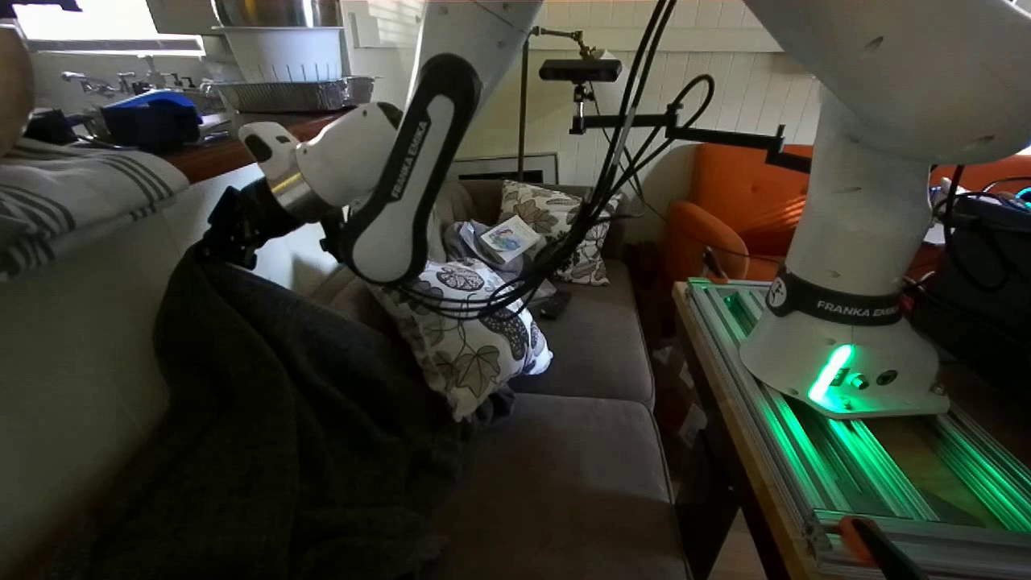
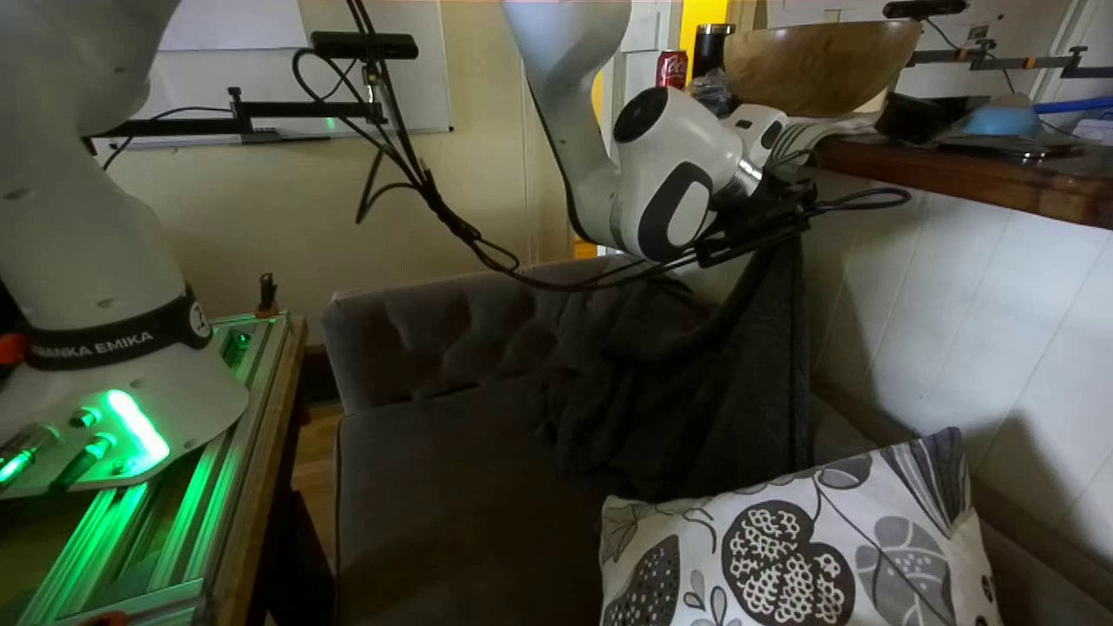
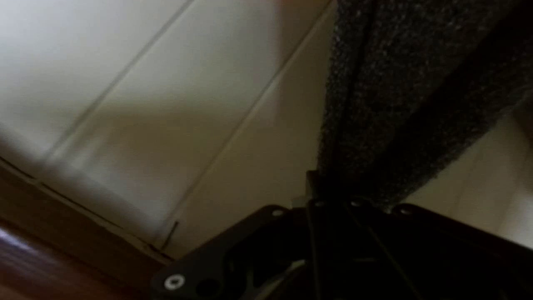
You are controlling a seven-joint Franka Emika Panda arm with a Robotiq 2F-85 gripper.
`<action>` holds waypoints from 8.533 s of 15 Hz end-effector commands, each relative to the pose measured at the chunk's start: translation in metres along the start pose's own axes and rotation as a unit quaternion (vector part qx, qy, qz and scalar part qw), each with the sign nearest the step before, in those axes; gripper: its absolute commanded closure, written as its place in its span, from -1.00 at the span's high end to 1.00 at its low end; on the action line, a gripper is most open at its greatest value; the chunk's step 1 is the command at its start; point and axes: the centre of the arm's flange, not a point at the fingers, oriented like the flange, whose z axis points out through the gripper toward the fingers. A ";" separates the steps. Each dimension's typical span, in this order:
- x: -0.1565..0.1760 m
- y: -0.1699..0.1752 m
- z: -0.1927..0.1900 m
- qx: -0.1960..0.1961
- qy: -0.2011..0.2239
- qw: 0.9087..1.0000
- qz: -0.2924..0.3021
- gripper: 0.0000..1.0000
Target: Stretch out the blanket then move the pillow to the right
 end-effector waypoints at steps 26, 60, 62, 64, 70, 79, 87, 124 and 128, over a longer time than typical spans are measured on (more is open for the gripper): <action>-0.132 0.094 -0.005 -0.054 -0.260 0.963 -0.042 1.00; -0.271 0.106 0.024 0.139 -0.409 0.890 0.149 0.28; -0.269 0.101 0.023 0.142 -0.407 0.888 0.158 -0.01; -0.264 0.104 0.018 0.136 -0.406 0.888 0.165 -0.28; -0.260 0.137 -0.001 0.078 -0.406 0.887 0.206 -0.97; -0.269 0.201 -0.036 -0.008 -0.402 0.883 0.242 -0.74; -0.273 0.275 0.001 -0.093 -0.375 0.856 0.342 -0.94; -0.317 0.431 -0.090 -0.272 -0.272 0.613 0.690 -0.94; -0.314 0.453 -0.081 -0.292 -0.230 0.601 0.707 -0.94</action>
